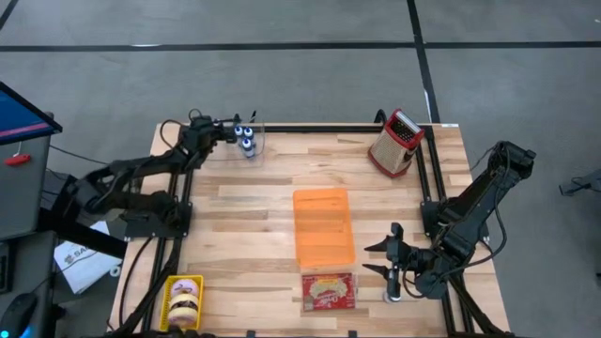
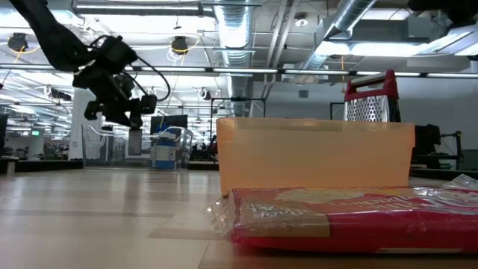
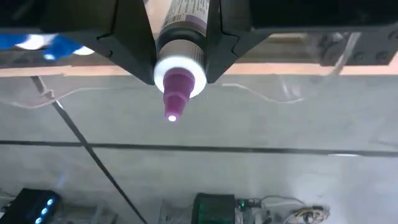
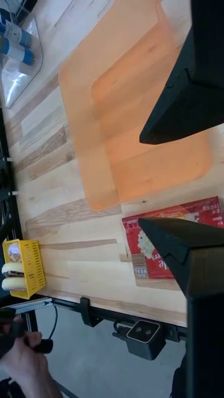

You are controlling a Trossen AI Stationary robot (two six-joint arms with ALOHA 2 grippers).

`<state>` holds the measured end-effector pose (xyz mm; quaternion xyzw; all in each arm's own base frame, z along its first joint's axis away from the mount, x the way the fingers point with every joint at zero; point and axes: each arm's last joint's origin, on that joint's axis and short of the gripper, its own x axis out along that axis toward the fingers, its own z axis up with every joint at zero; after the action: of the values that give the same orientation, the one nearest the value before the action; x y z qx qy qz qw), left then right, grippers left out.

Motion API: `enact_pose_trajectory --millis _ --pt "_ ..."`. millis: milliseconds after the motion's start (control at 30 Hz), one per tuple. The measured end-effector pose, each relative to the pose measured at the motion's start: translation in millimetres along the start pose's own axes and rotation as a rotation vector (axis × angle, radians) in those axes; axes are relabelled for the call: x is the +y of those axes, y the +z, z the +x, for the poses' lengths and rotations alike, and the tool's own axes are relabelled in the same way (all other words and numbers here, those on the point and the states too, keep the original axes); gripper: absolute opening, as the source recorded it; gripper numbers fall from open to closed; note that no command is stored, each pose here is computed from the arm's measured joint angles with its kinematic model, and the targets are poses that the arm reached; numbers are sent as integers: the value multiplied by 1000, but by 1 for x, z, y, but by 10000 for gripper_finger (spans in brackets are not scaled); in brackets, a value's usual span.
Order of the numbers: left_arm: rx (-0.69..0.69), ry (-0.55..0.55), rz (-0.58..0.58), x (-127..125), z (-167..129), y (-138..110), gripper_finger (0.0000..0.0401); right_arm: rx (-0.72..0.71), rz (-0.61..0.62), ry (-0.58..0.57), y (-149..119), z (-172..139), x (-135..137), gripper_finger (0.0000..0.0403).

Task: Pick & Place Food Item
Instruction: Put the left violet food coloring bottle into the transparent bin, then put the violet food coloring bottle into the transparent bin

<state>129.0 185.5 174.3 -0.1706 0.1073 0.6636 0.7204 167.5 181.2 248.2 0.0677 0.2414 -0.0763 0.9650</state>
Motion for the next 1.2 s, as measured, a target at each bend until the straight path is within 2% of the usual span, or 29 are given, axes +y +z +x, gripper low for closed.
enact_pose_trajectory --millis 400,767,1033,1200 --pt "49 15 4 -5 19 -19 104 1 -1 -1 0 0 0 195" --pt "42 15 0 -5 21 -19 106 1 -1 -1 0 0 0 195" --pt "11 -7 -18 -8 20 -16 225 1 2 -2 0 0 0 195" --pt "-15 -66 -41 -10 18 -11 258 1 3 -1 0 0 0 195"
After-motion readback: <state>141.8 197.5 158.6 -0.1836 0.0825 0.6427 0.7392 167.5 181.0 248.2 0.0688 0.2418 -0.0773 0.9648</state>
